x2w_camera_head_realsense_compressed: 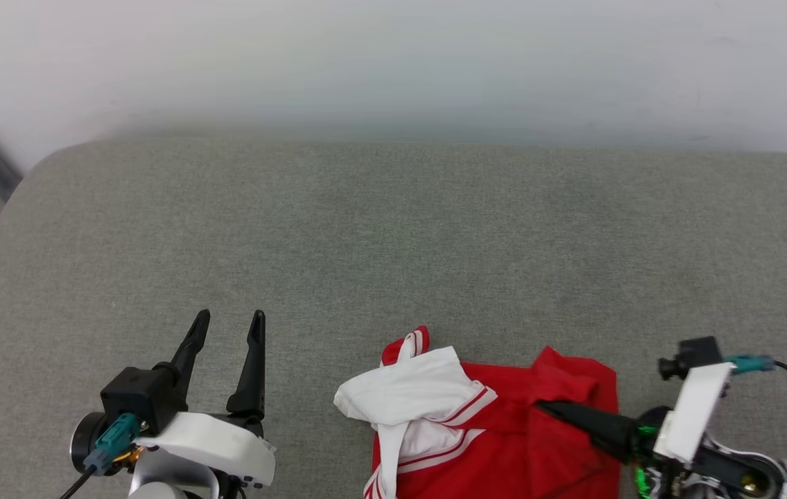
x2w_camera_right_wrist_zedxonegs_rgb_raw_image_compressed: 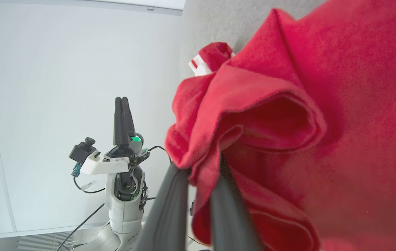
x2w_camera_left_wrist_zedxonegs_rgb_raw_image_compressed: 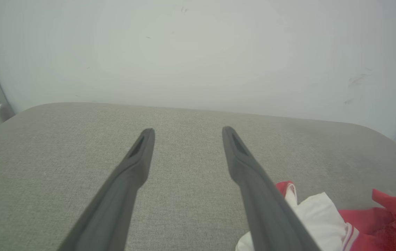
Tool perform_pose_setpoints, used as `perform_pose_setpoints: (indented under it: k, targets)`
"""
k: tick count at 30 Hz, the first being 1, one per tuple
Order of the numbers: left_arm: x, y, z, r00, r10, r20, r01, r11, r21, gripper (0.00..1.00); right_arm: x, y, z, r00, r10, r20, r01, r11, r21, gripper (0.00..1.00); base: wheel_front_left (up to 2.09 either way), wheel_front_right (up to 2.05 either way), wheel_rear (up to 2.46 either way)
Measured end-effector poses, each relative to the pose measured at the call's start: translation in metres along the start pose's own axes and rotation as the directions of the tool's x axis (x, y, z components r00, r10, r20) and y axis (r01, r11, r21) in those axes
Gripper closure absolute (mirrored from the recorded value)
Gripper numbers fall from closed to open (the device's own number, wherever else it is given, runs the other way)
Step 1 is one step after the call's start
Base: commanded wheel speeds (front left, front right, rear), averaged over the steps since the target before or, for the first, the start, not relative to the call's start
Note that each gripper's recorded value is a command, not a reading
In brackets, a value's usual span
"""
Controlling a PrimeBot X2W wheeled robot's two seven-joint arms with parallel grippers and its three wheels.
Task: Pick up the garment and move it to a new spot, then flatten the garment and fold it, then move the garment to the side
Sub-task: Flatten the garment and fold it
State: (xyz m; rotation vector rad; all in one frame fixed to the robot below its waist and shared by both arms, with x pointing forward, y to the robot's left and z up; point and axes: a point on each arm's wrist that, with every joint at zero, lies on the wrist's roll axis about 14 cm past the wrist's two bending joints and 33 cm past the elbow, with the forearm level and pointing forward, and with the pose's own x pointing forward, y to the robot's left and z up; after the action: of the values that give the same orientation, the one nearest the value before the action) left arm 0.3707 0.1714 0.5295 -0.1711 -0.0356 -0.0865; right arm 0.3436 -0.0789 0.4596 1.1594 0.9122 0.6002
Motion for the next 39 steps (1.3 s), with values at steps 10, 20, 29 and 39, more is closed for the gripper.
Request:
perform_pose_setpoints:
  k: [10, 20, 29, 39]
  targets:
    - [0.000, 0.006, -0.001, 1.000, 0.016, -0.004, -0.016, 1.000, -0.007, 0.00, 0.088, 0.053, -0.060, 0.973, 0.135, -0.185, -0.146, 0.988, -0.043, 1.00, 0.00, 0.00, 0.00]
    - [0.001, 0.019, -0.012, 0.998, 0.059, -0.029, -0.060, 0.998, -0.008, 0.00, 0.120, 0.023, -0.064, 0.990, -0.036, -0.138, 0.001, 0.971, -0.241, 0.00, 0.00, 0.00, 0.00]
    - [0.006, 0.010, -0.012, 0.999, 0.032, -0.023, -0.032, 0.999, -0.008, 0.00, 0.101, 0.051, -0.040, 0.998, -0.007, -0.055, -0.022, 0.854, -0.519, 0.00, 0.00, 0.00, 0.00]
    - [0.008, 0.000, -0.009, 1.000, 0.022, -0.010, -0.022, 1.000, -0.014, 0.00, 0.001, 0.013, 0.087, 0.856, -0.062, 0.513, 0.481, 0.462, -0.745, 0.00, 0.00, 0.00, 0.00]
